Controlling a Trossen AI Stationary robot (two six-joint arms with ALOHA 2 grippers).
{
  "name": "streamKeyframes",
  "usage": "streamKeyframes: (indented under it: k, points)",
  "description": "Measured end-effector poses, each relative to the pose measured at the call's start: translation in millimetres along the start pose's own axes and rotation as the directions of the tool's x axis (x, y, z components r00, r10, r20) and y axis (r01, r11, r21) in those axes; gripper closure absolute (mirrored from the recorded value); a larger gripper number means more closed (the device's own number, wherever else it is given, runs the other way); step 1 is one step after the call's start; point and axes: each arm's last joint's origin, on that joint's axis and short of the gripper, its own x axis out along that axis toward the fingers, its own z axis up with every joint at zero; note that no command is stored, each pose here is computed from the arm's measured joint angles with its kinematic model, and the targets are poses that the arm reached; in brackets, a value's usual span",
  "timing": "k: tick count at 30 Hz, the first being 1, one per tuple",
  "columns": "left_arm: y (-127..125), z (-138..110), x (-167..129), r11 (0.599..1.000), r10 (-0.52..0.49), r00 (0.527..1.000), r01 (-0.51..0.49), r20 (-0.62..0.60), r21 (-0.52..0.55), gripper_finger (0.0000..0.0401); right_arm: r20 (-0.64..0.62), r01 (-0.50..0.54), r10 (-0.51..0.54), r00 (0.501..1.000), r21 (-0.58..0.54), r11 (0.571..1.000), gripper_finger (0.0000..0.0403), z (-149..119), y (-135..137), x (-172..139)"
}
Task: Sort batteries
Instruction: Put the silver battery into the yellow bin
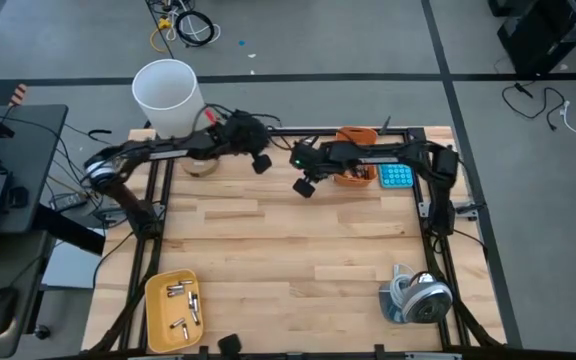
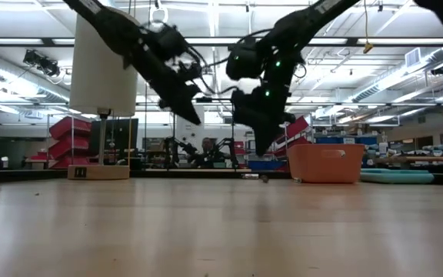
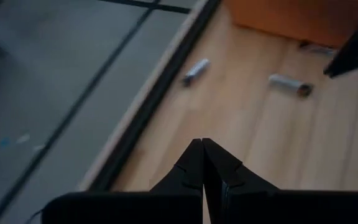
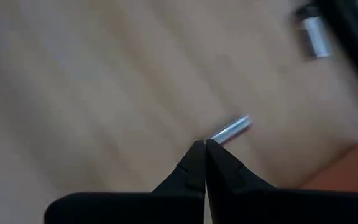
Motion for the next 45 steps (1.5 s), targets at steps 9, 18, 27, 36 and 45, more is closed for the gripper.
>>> streamKeyframes:
  k: [9, 18, 27, 36, 45]
  points:
    - [10, 10, -83, 0.996, 0.084, 0.996, -0.084, -0.005, 0.005, 0.0401, -0.186, 0.173, -0.175, 0.967, -0.023, 0.985, 0.0403, 5, -16, 33]
    - [11, 7, -121, 0.996, 0.085, 0.996, -0.085, -0.001, 0.006, 0.0401, -0.257, 0.250, -0.252, 0.933, -0.041, 0.967, 0.0403, -2, -22, 40]
    - [11, 2, -145, 0.997, 0.082, 0.997, -0.082, -0.013, -0.003, 0.0401, -0.272, 0.256, -0.256, 0.928, -0.036, 0.966, 0.0403, -10, -22, 46]
    - [11, -1, -157, 0.996, 0.089, 0.996, -0.089, -0.016, -0.021, 0.0401, -0.337, 0.309, -0.317, 0.887, -0.079, 0.948, 0.0403, -18, -25, 42]
    - [5, 2, -157, 0.999, 0.035, 0.999, -0.035, 0.016, -0.036, 0.0401, -0.333, 0.302, -0.318, 0.888, -0.100, 0.948, 0.0403, -17, -25, 42]
